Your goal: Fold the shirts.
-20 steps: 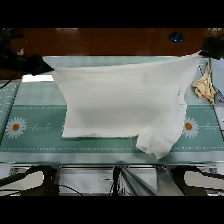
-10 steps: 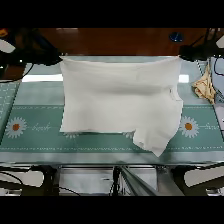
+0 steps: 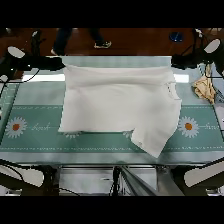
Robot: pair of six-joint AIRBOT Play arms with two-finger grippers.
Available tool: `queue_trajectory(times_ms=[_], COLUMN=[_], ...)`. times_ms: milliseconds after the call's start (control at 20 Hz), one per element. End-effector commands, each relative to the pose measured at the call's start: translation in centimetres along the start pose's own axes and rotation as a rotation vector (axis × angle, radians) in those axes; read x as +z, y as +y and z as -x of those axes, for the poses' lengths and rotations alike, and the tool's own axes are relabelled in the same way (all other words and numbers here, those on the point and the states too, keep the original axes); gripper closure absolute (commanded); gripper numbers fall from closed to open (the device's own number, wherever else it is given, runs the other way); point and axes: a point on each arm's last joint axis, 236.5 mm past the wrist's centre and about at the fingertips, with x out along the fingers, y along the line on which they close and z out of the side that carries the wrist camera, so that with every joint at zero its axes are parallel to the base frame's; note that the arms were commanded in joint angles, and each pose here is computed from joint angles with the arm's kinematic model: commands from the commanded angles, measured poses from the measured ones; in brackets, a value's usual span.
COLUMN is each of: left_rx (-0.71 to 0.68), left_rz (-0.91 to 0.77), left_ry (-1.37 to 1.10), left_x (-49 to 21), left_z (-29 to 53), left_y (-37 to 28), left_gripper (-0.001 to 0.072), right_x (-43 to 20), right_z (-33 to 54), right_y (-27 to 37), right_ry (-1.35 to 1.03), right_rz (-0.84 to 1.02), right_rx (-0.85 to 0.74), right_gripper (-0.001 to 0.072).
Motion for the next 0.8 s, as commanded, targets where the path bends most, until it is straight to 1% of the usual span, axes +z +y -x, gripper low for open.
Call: queue_trajectory(times_ms=[0,150,350,600,650,700,750], left_rx=[-0.028,-0.048,-0.062,-0.055,-0.055,-0.062,-0.065], left_rz=[0.087,0.137,0.168,0.174,0.17,0.138,0.114], left_ry=[0.301,0.412,0.479,0.484,0.475,0.469,0.457], left_x=[-6.2,-8.7,-10.7,-11.4,-11.1,-10.5,-9.6], left_z=[2.8,3.7,1.2,-1.4,-1.4,-0.8,0.2], left_y=[0.3,0.5,0.3,0.8,0.7,0.6,0.7], left_gripper=[0.0689,0.0689,0.0689,0.0687,0.0655,0.052,0.0389], right_x=[-6.7,-9.7,-12.7,-13.5,-13.5,-13.7,-13.9], right_z=[2.9,3.0,-0.6,-3.6,-3.7,-3.4,-2.5], right_y=[-2.2,-2.3,-2.3,-0.5,-0.6,-0.8,-1.3], right_ry=[0.289,0.422,0.517,0.523,0.525,0.533,0.557], right_rz=[0.026,0.02,0.014,-0.006,0.001,0.016,0.049], right_rx=[-0.111,-0.112,-0.098,-0.034,-0.036,-0.042,-0.052], right_gripper=[0.0689,0.0689,0.0689,0.0688,0.0684,0.0601,0.045])
